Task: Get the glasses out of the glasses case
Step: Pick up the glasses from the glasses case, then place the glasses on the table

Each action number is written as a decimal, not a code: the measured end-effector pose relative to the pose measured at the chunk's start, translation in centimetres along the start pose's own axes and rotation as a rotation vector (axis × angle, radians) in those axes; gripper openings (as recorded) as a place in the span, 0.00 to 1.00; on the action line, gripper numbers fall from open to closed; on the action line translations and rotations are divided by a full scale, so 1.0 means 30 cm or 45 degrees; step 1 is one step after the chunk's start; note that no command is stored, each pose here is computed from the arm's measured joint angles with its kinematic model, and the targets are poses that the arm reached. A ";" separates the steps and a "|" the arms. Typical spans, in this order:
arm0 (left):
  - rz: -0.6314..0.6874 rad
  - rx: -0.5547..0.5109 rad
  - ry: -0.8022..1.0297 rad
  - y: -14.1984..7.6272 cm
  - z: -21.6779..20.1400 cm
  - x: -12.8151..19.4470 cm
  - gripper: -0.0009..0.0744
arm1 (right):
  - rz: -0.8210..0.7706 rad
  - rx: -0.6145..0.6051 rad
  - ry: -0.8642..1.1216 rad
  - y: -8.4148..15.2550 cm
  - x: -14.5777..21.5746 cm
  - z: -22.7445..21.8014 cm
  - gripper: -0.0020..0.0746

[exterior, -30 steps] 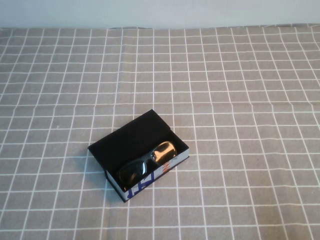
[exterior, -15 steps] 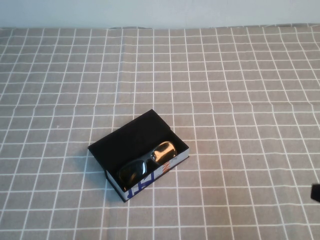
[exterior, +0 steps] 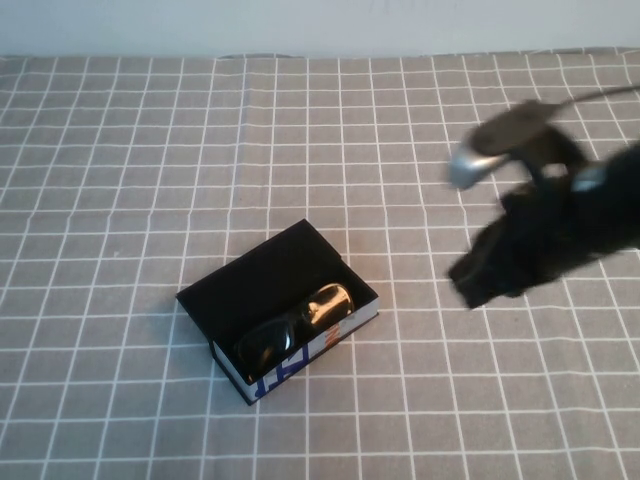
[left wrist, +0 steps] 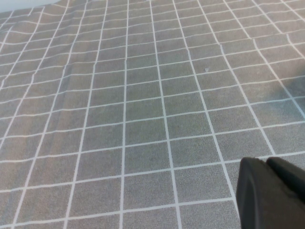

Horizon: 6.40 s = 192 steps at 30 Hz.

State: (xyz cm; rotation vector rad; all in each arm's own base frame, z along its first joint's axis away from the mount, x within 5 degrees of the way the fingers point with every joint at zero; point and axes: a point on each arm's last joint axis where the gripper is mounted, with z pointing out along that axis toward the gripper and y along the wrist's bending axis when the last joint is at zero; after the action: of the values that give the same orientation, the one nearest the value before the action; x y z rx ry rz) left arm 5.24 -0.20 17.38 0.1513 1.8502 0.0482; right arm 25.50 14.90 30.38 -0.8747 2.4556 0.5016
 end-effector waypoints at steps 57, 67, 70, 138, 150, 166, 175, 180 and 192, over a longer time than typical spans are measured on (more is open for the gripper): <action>0.000 0.000 0.000 0.000 0.000 0.000 0.01 | -1.695 -0.210 0.335 0.184 -0.297 0.610 0.31; 0.000 0.000 0.000 0.000 0.000 0.000 0.01 | -1.717 -0.206 0.332 0.197 -0.294 0.625 0.31; 0.000 0.000 0.000 0.000 0.000 0.000 0.01 | -1.755 -0.217 0.341 0.196 -0.289 0.638 0.31; 0.000 0.000 0.000 0.000 0.000 0.000 0.01 | -1.768 -0.161 0.346 0.199 -0.293 0.658 0.11; 0.000 0.000 0.000 0.000 0.000 0.000 0.01 | -1.619 -0.067 0.298 0.227 -0.346 0.439 0.11; 0.000 0.000 0.000 0.000 0.000 0.000 0.01 | 0.179 0.317 0.269 0.054 -0.093 0.263 0.11; 0.000 0.000 0.000 0.000 0.000 0.000 0.01 | 0.651 0.340 0.247 -0.051 0.028 0.331 0.11; 0.000 0.000 0.000 0.000 0.000 0.000 0.01 | 0.719 0.323 0.282 -0.066 0.042 0.378 0.11; 0.000 0.000 0.000 0.000 0.000 0.000 0.01 | 0.737 0.337 0.335 -0.085 0.060 0.409 0.41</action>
State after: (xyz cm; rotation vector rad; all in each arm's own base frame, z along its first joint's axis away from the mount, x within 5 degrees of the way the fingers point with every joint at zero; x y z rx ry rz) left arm 5.24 -0.20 17.38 0.1513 1.8502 0.0482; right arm 29.84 18.12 18.92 -0.1139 2.9275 0.2460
